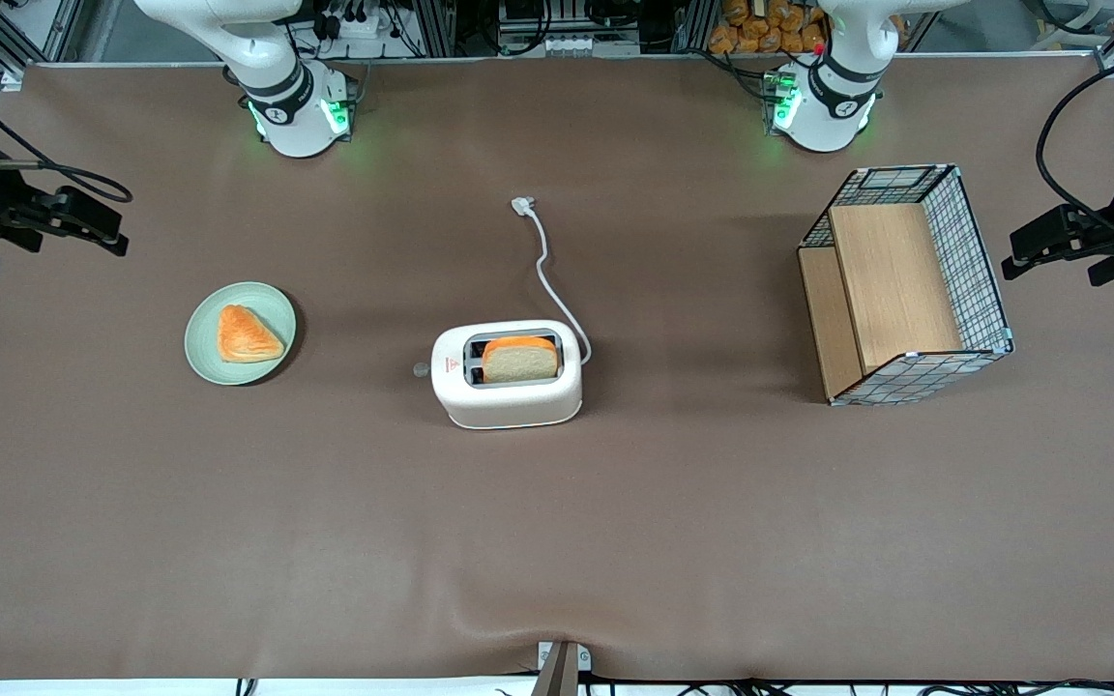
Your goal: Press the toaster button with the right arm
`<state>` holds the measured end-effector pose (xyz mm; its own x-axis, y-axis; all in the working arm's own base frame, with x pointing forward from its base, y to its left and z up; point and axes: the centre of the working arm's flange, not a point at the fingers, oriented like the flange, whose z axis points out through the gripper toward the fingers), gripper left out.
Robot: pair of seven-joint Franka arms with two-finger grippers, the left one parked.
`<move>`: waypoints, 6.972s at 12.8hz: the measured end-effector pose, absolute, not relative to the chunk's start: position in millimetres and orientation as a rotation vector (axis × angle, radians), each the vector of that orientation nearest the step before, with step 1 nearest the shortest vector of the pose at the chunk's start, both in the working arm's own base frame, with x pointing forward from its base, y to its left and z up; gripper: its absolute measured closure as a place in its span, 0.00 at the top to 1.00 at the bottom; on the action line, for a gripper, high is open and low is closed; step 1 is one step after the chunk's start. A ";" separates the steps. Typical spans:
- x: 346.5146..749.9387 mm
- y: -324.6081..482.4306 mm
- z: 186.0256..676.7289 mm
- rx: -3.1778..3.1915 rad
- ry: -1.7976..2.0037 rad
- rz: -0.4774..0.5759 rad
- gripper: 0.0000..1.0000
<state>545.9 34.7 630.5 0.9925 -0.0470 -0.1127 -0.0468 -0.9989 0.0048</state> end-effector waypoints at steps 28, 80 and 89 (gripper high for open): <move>613.7 203.4 332.5 3.564 -0.218 -0.423 0.01; 604.5 233.0 247.7 3.551 -0.136 -0.305 0.01; 604.5 233.1 247.7 3.552 -0.128 -0.302 0.01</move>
<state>604.5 233.1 247.7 0.9838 -0.0337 -0.1758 -0.1035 -0.9085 -0.4050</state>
